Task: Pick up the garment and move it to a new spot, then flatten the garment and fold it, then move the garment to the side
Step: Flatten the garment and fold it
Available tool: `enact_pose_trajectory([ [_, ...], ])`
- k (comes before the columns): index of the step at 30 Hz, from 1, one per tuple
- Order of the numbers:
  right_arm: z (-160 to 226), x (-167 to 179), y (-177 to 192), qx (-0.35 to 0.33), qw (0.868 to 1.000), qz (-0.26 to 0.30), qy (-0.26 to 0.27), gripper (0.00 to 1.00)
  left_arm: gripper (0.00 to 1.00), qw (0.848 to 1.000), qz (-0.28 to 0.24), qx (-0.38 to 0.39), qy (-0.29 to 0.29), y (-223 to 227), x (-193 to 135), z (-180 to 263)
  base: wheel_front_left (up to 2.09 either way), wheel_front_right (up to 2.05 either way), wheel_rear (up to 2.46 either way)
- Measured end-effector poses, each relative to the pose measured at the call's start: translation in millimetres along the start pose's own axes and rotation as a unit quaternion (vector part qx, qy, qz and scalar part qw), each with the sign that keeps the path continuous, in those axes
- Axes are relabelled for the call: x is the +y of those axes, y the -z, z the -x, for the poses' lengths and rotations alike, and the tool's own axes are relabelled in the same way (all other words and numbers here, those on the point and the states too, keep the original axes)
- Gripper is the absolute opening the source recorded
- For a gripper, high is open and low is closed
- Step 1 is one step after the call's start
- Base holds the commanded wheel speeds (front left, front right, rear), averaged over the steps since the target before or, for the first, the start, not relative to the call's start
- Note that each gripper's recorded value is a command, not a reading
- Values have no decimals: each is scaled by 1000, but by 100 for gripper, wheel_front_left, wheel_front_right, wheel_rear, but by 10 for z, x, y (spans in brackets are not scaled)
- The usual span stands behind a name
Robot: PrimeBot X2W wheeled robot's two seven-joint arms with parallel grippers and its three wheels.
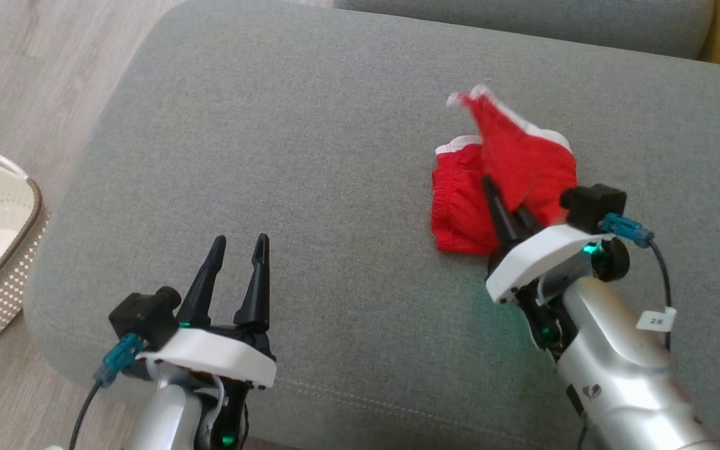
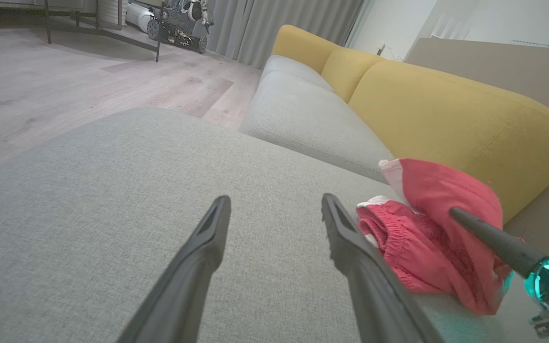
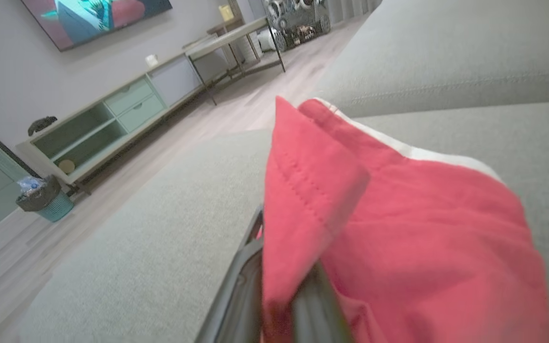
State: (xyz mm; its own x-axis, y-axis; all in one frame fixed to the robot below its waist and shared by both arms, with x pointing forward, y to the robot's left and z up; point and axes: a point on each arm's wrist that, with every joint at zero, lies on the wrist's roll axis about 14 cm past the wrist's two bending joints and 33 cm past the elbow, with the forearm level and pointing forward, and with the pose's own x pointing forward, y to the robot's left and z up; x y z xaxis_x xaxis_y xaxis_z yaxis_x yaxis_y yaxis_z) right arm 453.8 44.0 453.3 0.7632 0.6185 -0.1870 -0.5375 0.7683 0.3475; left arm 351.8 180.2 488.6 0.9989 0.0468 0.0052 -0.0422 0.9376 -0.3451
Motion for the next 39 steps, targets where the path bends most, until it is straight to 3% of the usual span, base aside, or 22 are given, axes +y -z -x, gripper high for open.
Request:
enact_pose_trajectory([
  [1,7,-6,54,11,1000,-3,2,0,100,1000,0,-1,0,-5,2,3,0,0,0],
  [2,13,-11,91,18,1000,-2,2,83,100,1000,0,-1,-1,-10,6,6,0,0,0],
  [3,15,-2,118,22,1000,0,1,100,100,1000,-1,-2,-2,-12,8,8,0,0,0],
  [12,-19,169,137,26,999,22,-28,100,100,1000,2,-1,-5,-3,16,10,0,0,0],
  [20,33,302,539,106,993,30,-52,100,100,1000,2,6,-7,35,25,2,0,0,0],
  [29,89,381,679,138,989,13,-60,100,100,1000,7,4,-6,28,12,3,0,0,0],
  [34,93,404,488,104,993,-3,-61,100,100,1000,8,-1,0,-4,-17,-14,0,0,0],
  [39,99,161,-80,8,999,17,-41,100,100,1000,9,-12,14,-70,-100,-54,0,0,0],
])
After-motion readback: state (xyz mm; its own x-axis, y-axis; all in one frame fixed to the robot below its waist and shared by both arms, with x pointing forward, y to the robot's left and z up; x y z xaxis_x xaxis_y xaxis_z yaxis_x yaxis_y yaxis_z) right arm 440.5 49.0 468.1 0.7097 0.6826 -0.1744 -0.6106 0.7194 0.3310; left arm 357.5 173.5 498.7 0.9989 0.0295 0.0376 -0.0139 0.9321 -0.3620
